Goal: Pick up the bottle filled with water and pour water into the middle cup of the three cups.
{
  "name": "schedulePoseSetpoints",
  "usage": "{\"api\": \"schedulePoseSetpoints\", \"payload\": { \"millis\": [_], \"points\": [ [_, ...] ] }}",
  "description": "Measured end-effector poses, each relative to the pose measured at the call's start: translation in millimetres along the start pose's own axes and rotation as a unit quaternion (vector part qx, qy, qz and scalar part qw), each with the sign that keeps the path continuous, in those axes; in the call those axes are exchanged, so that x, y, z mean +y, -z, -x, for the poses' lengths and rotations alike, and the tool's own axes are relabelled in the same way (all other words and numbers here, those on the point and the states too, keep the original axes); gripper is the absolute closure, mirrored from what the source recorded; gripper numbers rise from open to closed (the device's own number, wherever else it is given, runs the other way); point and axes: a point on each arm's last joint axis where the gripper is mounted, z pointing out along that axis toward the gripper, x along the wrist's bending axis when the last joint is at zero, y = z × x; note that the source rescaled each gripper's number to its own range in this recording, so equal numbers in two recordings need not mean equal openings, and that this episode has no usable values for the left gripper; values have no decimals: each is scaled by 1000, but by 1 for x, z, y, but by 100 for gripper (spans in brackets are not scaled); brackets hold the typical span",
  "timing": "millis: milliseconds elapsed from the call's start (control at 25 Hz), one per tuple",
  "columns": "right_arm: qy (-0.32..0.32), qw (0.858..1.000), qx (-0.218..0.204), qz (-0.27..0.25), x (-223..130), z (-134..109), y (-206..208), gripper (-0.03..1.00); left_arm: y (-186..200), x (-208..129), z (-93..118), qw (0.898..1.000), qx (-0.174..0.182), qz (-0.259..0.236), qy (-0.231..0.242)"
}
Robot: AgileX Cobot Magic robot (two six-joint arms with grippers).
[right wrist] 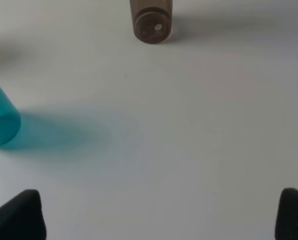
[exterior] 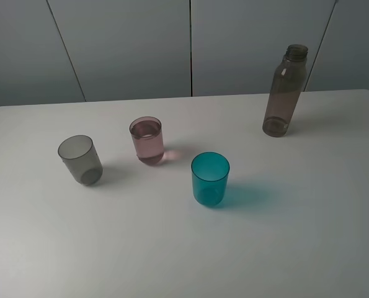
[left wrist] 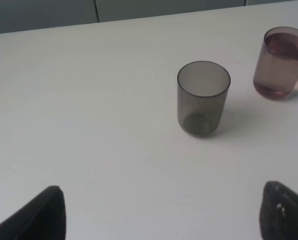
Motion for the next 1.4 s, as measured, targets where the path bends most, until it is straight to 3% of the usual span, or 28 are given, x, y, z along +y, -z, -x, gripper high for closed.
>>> {"api": "schedulePoseSetpoints", "payload": {
  "millis": [480, 1400],
  "points": [
    [-6, 993, -17, 115, -39, -4, 17, -2, 0, 0, 0, 1000, 0, 0, -2],
    [-7, 993, -21, 117, -40, -4, 17, -2, 0, 0, 0, 1000, 0, 0, 0]
  ]
}}
